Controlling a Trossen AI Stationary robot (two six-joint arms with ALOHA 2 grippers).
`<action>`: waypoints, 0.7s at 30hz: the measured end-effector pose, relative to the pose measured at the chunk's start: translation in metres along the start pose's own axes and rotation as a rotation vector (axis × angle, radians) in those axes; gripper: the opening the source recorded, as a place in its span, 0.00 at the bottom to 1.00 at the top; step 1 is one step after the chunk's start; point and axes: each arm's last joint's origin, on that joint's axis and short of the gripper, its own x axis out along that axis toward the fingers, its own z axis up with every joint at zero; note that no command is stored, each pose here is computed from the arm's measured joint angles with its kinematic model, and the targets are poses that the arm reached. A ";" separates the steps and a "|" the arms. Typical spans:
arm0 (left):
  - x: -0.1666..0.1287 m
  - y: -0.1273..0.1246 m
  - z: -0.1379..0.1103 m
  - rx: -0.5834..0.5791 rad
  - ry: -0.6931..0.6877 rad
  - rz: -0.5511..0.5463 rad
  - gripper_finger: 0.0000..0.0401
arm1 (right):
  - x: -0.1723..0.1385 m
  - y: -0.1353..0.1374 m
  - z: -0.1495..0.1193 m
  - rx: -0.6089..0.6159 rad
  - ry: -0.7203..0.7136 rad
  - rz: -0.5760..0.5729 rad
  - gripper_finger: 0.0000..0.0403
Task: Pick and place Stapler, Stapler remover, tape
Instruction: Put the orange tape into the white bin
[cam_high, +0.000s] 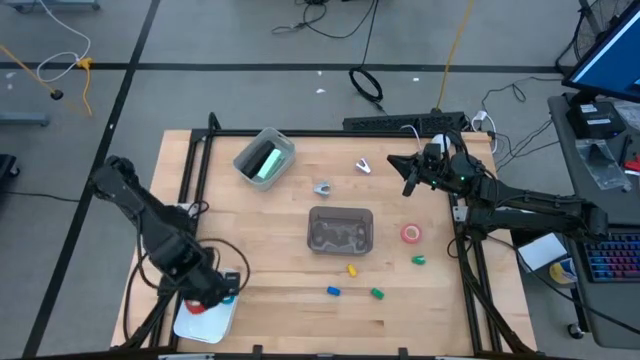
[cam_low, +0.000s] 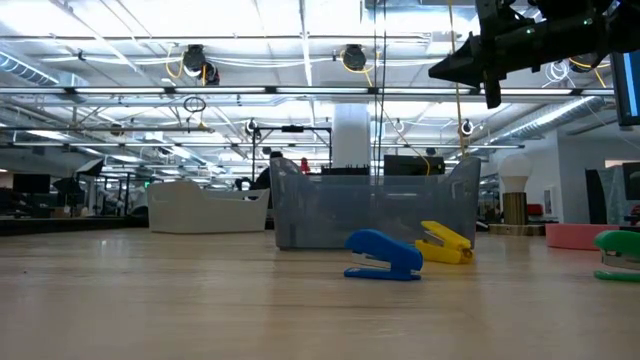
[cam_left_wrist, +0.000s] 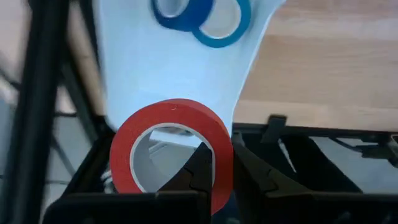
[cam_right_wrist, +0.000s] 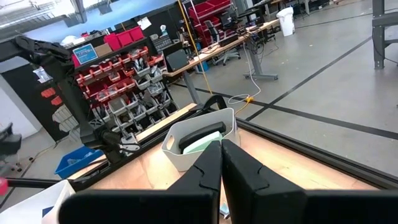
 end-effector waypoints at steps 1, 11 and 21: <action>0.006 0.001 0.000 0.013 -0.007 -0.008 0.08 | 0.000 0.000 0.000 0.000 0.000 0.000 0.01; 0.062 0.020 0.002 0.101 0.017 0.056 0.08 | 0.000 0.000 0.000 0.001 0.001 0.001 0.01; 0.097 0.022 0.011 0.147 0.065 -0.009 0.08 | 0.000 0.000 0.000 0.000 0.002 -0.001 0.01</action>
